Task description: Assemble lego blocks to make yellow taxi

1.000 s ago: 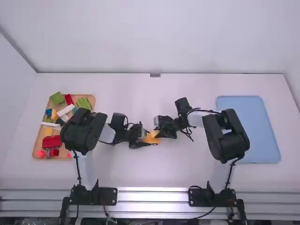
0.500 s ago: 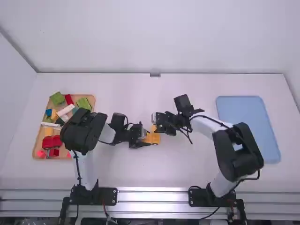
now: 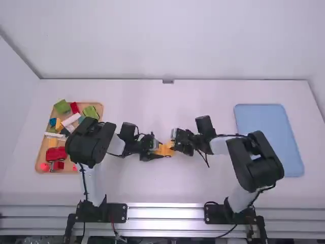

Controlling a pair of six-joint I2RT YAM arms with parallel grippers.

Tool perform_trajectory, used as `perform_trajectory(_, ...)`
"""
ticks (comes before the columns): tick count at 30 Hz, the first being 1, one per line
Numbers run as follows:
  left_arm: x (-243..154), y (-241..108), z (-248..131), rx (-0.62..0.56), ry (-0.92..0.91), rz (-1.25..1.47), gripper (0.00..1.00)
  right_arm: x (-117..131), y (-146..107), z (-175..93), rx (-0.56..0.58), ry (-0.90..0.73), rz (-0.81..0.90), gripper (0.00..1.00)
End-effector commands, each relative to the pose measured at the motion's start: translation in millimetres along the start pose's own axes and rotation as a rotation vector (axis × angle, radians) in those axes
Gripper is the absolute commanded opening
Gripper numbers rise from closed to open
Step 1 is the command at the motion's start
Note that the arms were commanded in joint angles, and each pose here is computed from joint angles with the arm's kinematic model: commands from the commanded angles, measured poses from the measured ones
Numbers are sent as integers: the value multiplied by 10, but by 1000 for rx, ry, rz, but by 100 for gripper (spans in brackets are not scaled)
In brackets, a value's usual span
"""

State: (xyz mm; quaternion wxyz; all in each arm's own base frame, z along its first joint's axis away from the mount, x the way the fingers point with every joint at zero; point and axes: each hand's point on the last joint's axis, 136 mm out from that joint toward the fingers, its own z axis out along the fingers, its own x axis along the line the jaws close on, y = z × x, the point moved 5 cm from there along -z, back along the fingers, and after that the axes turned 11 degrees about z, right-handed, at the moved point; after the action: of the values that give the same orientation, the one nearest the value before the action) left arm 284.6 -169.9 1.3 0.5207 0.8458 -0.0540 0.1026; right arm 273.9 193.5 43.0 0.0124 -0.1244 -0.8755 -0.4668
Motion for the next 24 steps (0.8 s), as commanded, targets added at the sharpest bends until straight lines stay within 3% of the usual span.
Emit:
perform_trajectory(1,-138,-176,12,91,-6,-61,43,-1,38,41,-28,58,32,6)
perform_trajectory(9,-130,-164,25,89,-7,-54,43,35,90,123,4,96,4,5)
perform_trajectory(17,-129,-184,22,105,-1,-56,42,63,13,229,114,42,-16,0)
perform_trajectory(24,-131,-190,24,110,-1,-57,42,28,-1,240,137,9,-10,0)
